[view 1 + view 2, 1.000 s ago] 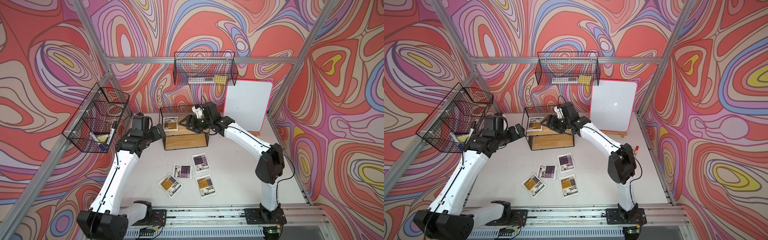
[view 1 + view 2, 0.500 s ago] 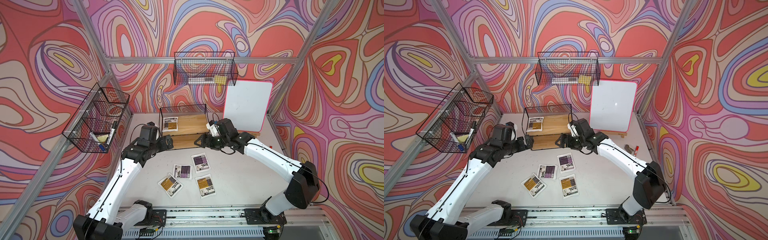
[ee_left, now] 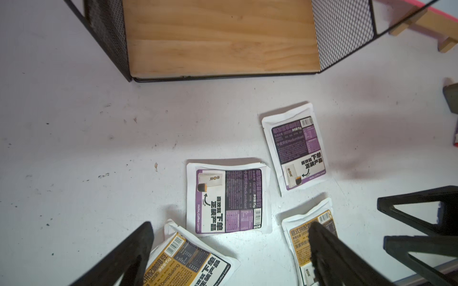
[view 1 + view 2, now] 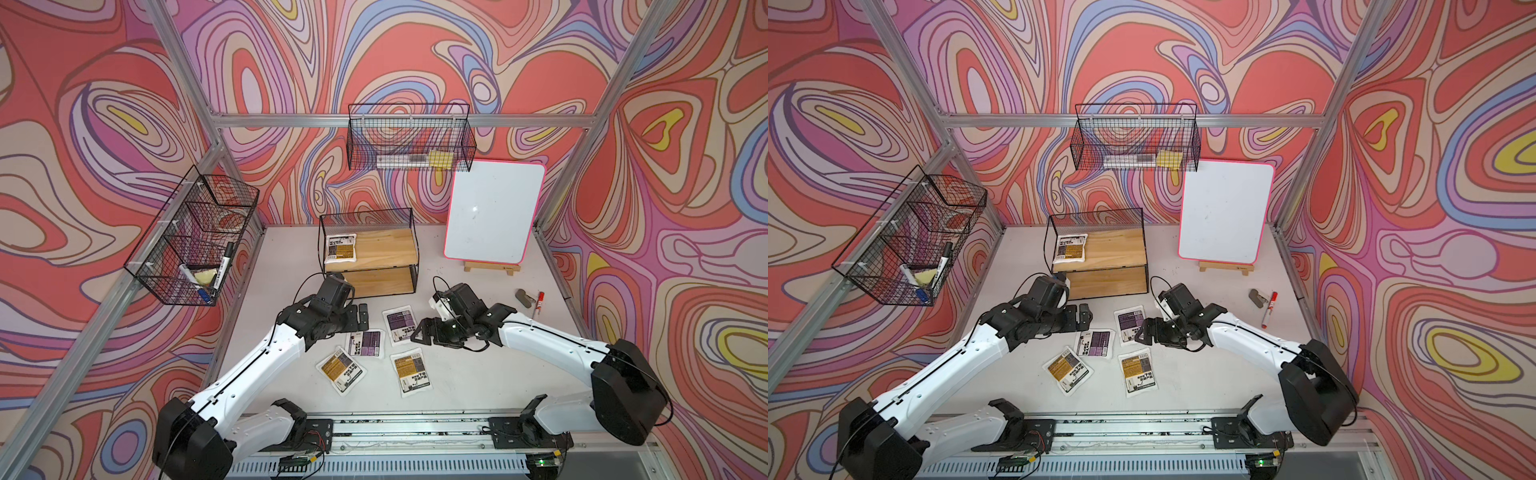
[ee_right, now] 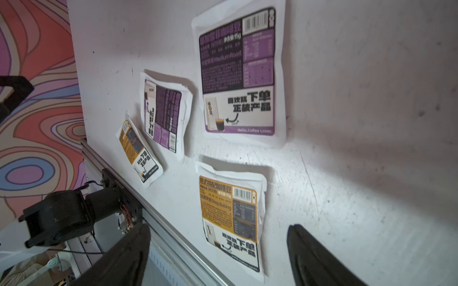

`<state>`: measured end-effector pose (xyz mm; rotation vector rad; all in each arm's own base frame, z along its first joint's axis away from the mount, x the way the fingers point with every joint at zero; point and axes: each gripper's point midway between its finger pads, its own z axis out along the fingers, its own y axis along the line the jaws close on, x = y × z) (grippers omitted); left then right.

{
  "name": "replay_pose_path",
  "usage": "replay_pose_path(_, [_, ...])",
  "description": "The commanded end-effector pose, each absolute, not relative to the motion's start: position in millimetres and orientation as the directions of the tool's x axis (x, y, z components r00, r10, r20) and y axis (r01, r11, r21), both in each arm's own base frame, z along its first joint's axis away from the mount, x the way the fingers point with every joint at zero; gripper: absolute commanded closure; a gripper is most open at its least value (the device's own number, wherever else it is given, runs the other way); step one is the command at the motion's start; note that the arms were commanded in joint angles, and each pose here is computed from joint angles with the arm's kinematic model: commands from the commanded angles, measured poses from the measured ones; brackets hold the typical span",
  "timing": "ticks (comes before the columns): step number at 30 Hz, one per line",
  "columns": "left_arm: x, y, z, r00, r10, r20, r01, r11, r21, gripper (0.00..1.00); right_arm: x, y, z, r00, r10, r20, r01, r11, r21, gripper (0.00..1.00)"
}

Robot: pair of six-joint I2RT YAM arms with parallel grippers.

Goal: Place the bagged coffee beans on the shelf by color
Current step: Pick up the bagged coffee beans at the center of the board.

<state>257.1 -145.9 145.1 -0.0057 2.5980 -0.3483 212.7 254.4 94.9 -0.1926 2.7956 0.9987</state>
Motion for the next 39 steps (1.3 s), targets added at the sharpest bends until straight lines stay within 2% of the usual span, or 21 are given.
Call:
replay_pose_path(1, [252,-166,133,-0.869,-0.001,-0.495,0.132,0.963,-0.235,0.01,195,257,103,-0.975,-0.081,-0.209,-0.205,0.702,0.682,0.12])
replay_pose_path(10, [232,-217,96,-0.848,0.279,-0.45,0.366,0.923,-0.118,0.01,147,236,79,-0.997,-0.034,-0.075,-0.079,0.663,0.744,0.13])
replay_pose_path(16, [222,-236,75,-0.816,0.4,-0.418,0.464,0.884,-0.059,0.01,127,233,68,-0.999,-0.035,0.0,-0.023,0.643,0.765,0.16])
replay_pose_path(39, [218,-239,26,-0.806,0.505,-0.31,0.505,0.859,0.087,0.01,122,252,36,-0.996,-0.035,0.086,0.043,0.649,0.76,0.21])
